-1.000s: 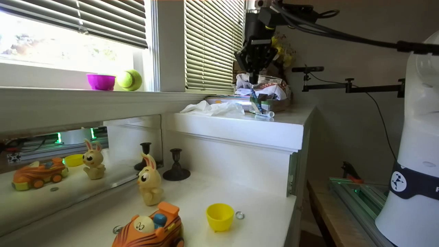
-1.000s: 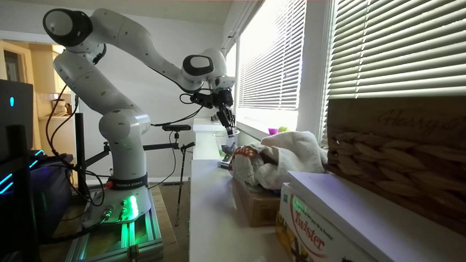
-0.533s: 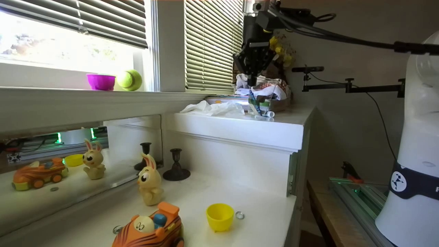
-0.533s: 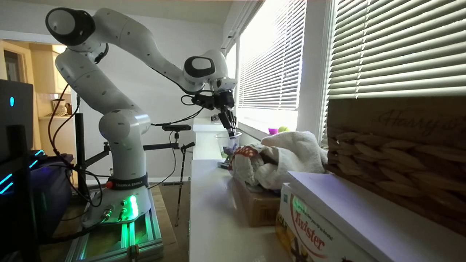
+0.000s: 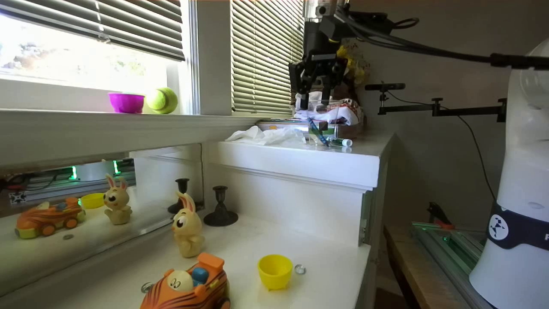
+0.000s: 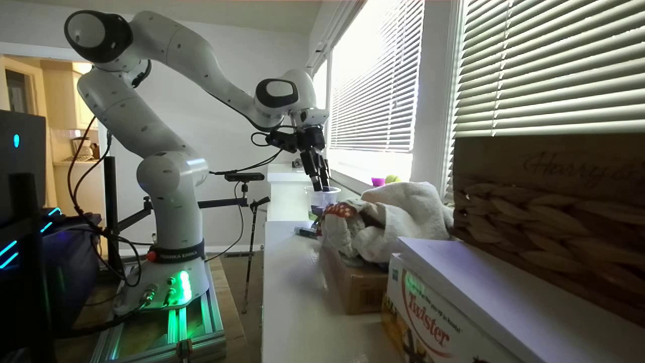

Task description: Move the clear cup to the top of the counter on the right.

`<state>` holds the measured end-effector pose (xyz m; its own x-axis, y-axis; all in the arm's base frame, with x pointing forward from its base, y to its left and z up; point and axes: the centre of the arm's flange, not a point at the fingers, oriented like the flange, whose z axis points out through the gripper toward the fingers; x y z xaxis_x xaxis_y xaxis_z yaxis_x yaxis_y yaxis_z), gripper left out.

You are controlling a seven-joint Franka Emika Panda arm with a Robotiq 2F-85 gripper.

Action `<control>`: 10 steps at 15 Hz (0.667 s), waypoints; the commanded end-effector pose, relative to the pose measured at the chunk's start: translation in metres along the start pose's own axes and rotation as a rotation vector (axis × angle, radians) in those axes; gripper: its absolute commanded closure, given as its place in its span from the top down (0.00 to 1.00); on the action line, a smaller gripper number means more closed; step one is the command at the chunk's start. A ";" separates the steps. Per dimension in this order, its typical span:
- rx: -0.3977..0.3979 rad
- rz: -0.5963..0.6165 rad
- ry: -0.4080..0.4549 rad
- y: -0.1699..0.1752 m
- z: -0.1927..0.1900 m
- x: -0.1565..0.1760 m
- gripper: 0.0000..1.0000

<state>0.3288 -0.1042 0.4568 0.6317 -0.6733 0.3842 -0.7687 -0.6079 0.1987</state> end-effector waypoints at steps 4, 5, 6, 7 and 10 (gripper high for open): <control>-0.039 -0.002 0.040 0.006 -0.052 0.005 1.00; -0.032 -0.012 0.054 0.005 -0.064 0.005 1.00; -0.019 -0.025 0.073 0.001 -0.079 0.005 1.00; -0.002 -0.038 0.094 -0.003 -0.092 0.005 1.00; 0.105 -0.093 0.160 -0.024 -0.128 0.005 1.00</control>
<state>0.3306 -0.0623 0.5390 0.6438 -0.5990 0.4762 -0.7404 -0.6448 0.1899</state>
